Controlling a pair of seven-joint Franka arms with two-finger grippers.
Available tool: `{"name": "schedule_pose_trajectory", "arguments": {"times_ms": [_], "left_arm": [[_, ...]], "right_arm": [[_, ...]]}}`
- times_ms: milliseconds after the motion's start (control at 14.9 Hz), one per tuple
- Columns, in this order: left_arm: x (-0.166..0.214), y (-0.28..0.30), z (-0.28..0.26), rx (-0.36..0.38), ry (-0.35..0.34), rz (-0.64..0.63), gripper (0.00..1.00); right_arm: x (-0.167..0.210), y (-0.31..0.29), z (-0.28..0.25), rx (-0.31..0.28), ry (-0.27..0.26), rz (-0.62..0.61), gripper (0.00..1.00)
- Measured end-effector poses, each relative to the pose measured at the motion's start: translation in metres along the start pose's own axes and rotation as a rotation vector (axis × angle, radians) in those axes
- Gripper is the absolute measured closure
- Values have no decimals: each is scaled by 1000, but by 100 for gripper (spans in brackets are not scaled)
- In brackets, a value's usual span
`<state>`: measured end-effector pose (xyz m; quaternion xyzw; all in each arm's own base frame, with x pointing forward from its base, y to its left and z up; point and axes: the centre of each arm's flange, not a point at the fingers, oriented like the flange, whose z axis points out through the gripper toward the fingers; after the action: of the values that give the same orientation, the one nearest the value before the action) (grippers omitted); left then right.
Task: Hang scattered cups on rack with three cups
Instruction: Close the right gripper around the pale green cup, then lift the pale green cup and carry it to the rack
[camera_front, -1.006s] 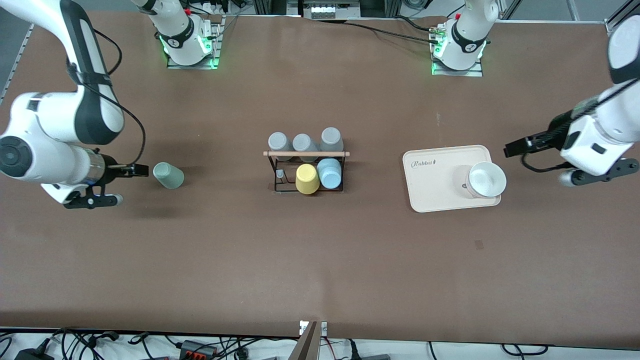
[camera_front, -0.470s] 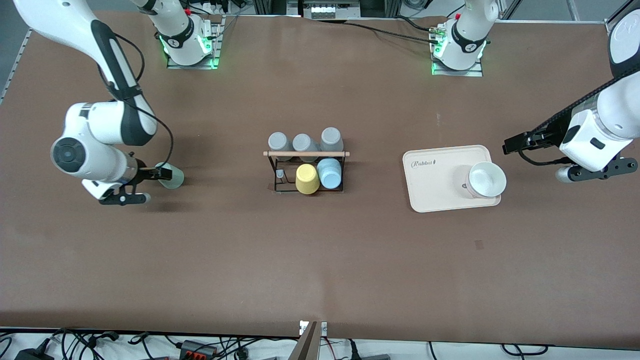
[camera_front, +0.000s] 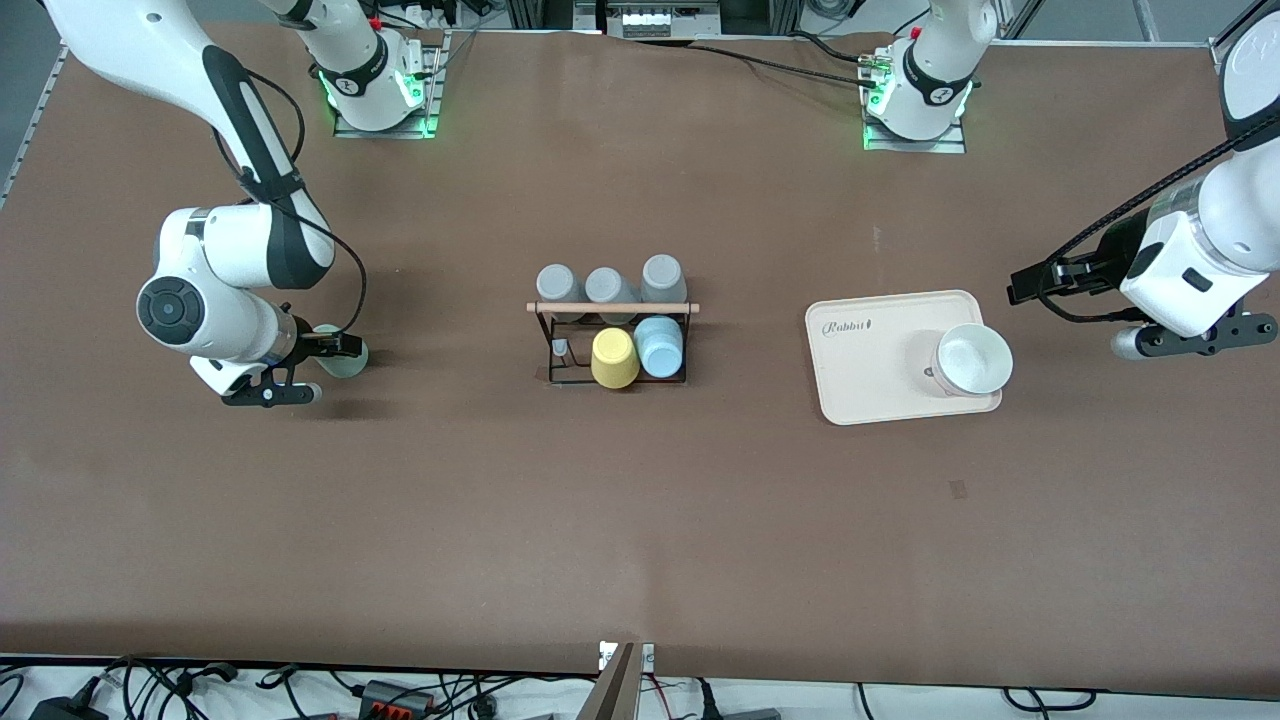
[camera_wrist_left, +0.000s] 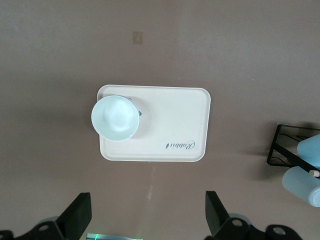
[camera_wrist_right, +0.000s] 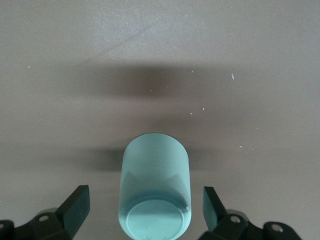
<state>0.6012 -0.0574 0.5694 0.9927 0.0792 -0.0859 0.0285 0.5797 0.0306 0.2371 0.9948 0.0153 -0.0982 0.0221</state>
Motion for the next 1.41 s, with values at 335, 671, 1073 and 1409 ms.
{"name": "schedule_pose_trajectory", "arguments": {"times_ms": [335, 671, 1073, 1409], "left_arm": [[-2, 0, -1, 1, 1, 0, 0], [-2, 0, 0, 2, 0, 0, 0], [-2, 0, 0, 2, 0, 0, 0], [-2, 0, -1, 2, 2, 0, 0]], "right_arm": [[0, 2, 7, -1, -13, 3, 0], [0, 2, 21, -2, -38, 3, 18], [10, -2, -7, -3, -30, -2, 33], [29, -66, -135, 92, -15, -69, 33]]}}
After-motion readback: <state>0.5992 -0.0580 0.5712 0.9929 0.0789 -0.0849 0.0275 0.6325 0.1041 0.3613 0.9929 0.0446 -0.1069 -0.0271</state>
